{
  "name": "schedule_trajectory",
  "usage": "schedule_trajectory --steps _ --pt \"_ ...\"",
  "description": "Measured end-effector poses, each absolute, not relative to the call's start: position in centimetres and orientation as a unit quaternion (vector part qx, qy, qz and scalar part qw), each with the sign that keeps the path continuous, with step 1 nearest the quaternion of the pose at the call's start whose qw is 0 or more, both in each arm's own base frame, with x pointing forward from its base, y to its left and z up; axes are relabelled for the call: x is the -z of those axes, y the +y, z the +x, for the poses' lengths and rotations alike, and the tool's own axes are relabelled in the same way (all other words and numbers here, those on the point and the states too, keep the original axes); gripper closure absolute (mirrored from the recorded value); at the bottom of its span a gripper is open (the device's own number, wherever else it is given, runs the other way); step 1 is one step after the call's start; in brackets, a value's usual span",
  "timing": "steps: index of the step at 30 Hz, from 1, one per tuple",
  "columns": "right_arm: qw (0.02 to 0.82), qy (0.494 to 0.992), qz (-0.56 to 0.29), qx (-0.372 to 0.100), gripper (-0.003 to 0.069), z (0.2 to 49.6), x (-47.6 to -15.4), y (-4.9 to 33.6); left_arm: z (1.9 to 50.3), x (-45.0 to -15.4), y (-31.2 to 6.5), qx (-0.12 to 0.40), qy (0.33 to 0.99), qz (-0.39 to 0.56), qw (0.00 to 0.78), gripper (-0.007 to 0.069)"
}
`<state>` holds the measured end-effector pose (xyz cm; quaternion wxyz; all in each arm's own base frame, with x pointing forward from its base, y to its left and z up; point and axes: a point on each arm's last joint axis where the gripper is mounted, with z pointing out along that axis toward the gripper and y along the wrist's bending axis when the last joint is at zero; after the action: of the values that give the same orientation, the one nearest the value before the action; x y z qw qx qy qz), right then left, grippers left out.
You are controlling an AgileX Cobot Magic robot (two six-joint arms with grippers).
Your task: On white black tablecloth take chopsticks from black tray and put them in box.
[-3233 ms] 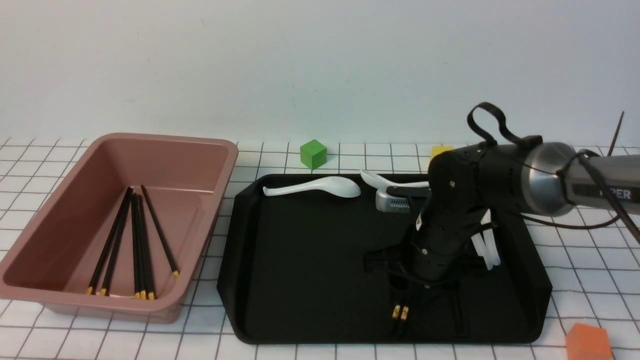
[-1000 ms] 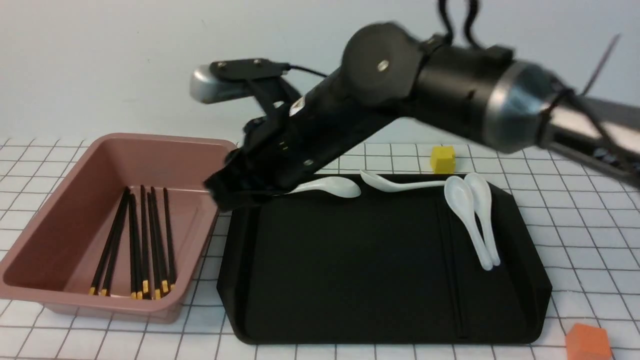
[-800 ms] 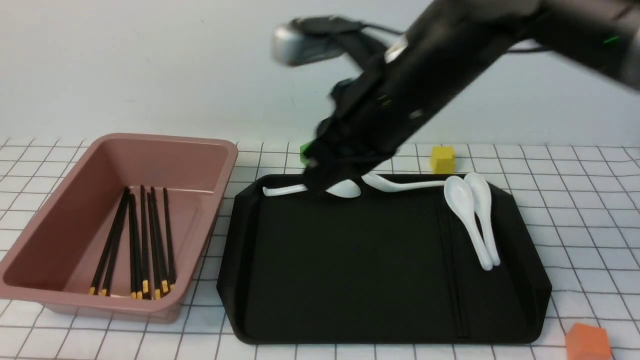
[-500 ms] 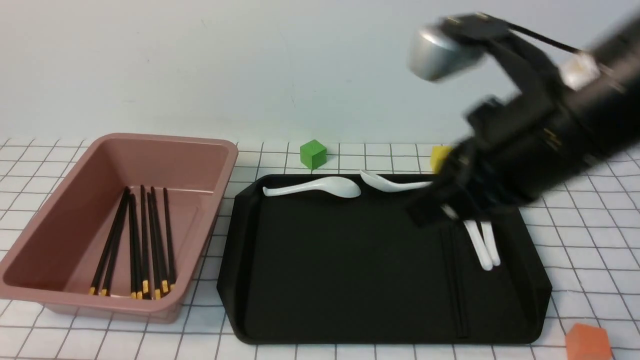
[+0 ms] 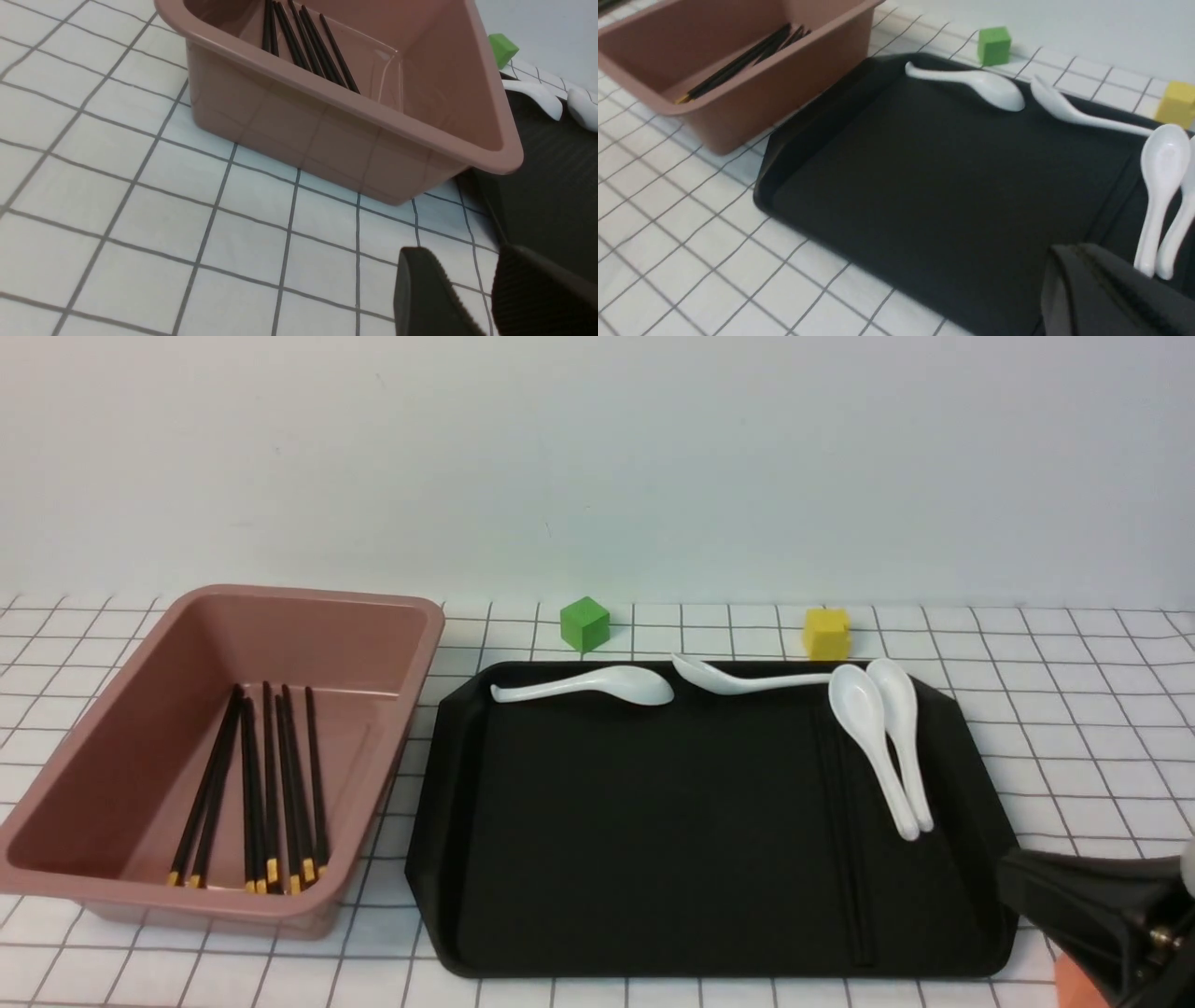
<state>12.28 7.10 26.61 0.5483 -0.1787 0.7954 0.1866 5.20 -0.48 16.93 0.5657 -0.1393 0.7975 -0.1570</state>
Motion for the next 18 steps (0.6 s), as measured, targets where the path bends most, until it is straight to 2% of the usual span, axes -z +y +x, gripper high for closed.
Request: schedule_trajectory --steps 18 --pt "0.563 0.788 -0.161 -0.189 0.0650 12.37 -26.69 6.92 5.20 -16.93 -0.48 0.157 0.797 -0.139 0.566 0.0387"
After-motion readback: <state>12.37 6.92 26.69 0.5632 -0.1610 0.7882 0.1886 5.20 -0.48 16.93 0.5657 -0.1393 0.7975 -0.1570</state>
